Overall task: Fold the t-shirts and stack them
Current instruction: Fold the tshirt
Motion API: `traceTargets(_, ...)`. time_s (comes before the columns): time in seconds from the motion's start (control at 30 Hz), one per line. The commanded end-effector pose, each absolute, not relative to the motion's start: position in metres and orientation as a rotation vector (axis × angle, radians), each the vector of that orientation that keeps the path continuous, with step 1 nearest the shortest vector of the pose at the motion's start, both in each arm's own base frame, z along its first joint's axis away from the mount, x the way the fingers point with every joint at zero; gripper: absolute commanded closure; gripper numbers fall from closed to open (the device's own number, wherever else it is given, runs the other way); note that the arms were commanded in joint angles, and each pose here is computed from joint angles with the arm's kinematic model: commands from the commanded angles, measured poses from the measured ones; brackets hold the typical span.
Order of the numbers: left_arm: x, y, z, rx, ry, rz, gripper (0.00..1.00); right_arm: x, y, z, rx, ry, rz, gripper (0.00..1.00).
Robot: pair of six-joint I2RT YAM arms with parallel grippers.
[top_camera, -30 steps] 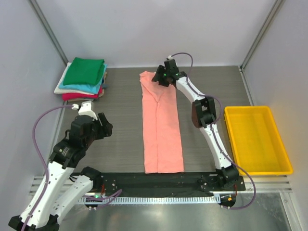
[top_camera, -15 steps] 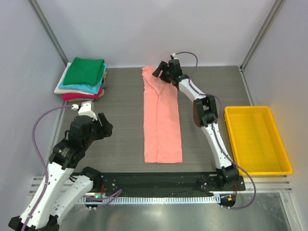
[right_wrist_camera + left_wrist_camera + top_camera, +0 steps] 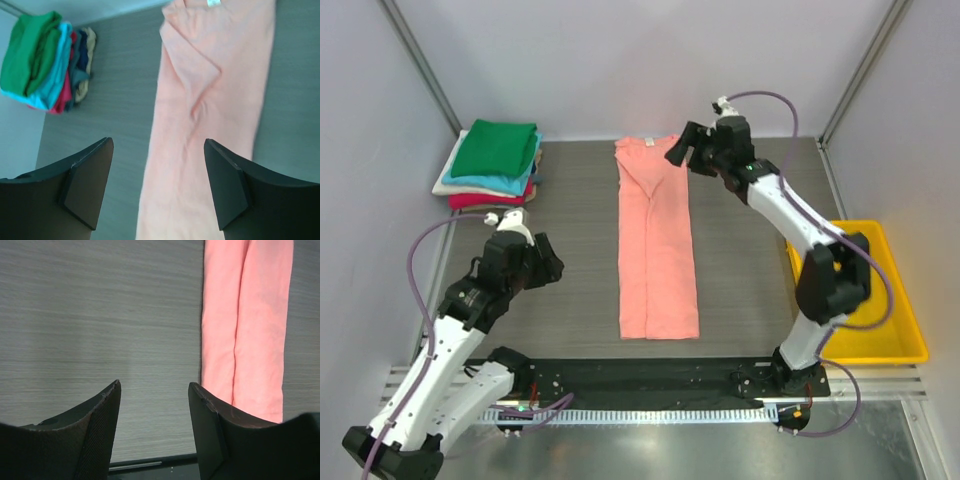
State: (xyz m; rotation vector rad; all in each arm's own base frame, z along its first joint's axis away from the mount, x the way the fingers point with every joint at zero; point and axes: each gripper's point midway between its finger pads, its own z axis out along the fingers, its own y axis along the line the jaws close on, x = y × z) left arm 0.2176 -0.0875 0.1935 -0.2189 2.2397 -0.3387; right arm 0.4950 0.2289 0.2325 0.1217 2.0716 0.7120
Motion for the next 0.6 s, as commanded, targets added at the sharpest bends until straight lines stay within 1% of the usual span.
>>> traceTargets(0.0,0.219,-0.112,0.176,-0.259,2.283,-0.459,0.43,0.428,0.187,0.159,0.21,2.271,0.548,0.21)
traceTargets(0.03,0.219,-0.117,0.171,-0.276,2.291,-0.477,0.43,0.409,0.181,0.171,0.212,2.245,0.562,0.21)
traceTargets(0.07,0.216,-0.121,0.157,-0.272,2.326,-0.471,0.43,0.38,0.17,0.132,0.234,2.332,0.521,0.21)
traceTargets(0.1,0.216,-0.129,0.153,-0.247,2.328,-0.486,0.43,0.365,0.163,0.126,0.255,2.34,0.508,0.21)
traceTargets(0.13,0.215,-0.132,0.147,-0.244,2.344,-0.482,0.43,0.351,0.159,0.132,0.254,2.317,0.52,0.21)
traceTargets(0.17,0.211,-0.137,0.134,-0.236,2.377,-0.478,0.44,0.328,0.152,0.108,0.276,2.371,0.508,0.21)
traceTargets(0.27,0.2,-0.146,0.11,-0.223,2.439,-0.485,0.44,0.288,0.146,0.094,0.292,2.399,0.551,0.21)
traceTargets(0.37,0.191,-0.157,0.094,-0.214,2.466,-0.534,0.44,0.258,0.148,0.08,0.318,2.436,0.621,0.21)
traceTargets(0.57,0.177,-0.172,0.068,-0.203,2.508,-0.579,0.44,0.208,0.164,0.051,0.374,2.539,0.699,0.24)
